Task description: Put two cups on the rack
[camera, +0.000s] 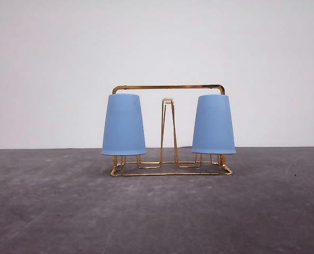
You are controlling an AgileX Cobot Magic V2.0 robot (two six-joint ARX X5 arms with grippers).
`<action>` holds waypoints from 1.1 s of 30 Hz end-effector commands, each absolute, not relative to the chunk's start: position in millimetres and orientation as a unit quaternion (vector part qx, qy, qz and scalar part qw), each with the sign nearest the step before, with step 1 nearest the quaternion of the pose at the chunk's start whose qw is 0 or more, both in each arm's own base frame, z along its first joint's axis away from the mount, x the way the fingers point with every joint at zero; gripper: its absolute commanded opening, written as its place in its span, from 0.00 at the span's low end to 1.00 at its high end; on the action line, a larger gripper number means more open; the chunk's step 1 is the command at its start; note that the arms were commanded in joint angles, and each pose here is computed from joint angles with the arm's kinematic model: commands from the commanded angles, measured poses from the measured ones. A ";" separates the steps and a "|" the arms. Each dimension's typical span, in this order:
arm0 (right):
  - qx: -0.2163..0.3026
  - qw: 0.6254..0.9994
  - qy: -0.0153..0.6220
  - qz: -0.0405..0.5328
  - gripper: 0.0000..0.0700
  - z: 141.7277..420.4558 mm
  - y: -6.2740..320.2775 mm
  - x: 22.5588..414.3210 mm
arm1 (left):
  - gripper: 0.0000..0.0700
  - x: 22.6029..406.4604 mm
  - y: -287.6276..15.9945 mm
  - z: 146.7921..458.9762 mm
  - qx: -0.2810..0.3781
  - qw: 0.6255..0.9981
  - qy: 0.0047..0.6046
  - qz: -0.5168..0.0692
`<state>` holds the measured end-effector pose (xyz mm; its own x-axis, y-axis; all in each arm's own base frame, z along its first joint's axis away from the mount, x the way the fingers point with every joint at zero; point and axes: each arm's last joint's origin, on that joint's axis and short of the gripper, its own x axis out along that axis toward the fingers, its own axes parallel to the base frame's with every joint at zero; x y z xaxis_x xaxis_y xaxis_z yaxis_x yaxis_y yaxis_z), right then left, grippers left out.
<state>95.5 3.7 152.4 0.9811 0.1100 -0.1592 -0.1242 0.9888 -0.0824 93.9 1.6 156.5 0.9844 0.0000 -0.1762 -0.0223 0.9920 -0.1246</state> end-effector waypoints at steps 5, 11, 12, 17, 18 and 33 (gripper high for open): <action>-0.040 0.995 0.077 0.057 0.00 151.2 3.8 95.8 | 0.03 94.5 1.7 151.9 -0.063 0.994 0.094 0.007; -0.040 0.995 0.071 0.060 0.00 152.3 3.9 96.0 | 0.03 94.5 1.7 151.9 -0.063 0.994 0.094 0.007; -0.040 0.995 0.071 0.060 0.00 152.3 3.9 96.0 | 0.03 94.5 1.7 151.9 -0.063 0.994 0.094 0.007; -0.040 0.995 0.071 0.060 0.00 152.3 3.9 96.0 | 0.03 94.5 1.7 151.9 -0.063 0.994 0.094 0.007; -0.040 0.995 0.071 0.060 0.00 152.3 3.9 96.0 | 0.03 94.5 1.7 152.0 -0.063 0.994 0.094 0.007; -0.040 0.995 0.071 0.060 0.00 152.3 3.9 96.0 | 0.03 94.5 1.7 152.0 -0.063 0.994 0.094 0.007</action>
